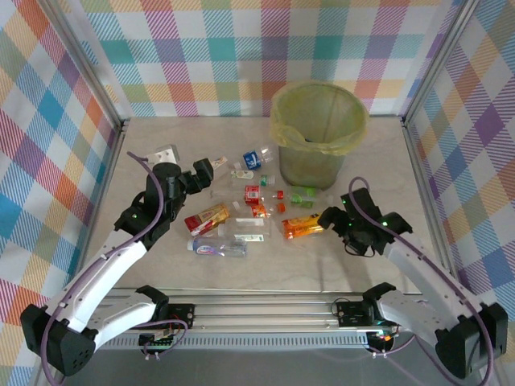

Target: Put the plastic bottles in the bin

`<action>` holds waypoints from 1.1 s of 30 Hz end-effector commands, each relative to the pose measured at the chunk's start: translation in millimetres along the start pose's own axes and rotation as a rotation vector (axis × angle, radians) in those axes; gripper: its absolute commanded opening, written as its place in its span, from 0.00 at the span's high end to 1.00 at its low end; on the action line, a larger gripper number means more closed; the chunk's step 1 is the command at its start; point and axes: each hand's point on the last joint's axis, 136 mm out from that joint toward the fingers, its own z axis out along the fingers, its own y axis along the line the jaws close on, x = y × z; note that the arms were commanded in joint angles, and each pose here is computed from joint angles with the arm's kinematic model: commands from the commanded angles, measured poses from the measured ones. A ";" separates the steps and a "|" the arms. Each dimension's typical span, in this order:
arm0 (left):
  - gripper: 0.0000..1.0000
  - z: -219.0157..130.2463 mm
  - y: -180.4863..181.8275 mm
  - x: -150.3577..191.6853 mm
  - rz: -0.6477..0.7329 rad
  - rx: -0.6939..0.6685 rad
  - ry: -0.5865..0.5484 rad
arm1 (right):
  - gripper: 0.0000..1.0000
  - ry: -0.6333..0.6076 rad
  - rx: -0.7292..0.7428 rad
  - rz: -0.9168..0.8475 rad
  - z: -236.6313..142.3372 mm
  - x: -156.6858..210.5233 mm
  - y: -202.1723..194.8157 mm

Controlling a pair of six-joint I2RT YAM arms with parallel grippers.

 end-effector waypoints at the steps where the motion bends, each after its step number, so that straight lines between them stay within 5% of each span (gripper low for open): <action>1: 0.00 3.4 0.0 -4.4 -0.002 0.006 -0.019 | 0.00 -0.017 -0.081 0.072 13.6 -6.8 29.6; 33: 0.00 6.2 10.6 1.8 0.018 -0.037 -0.015 | 0.06 0.036 0.178 0.061 100.6 -0.7 0.4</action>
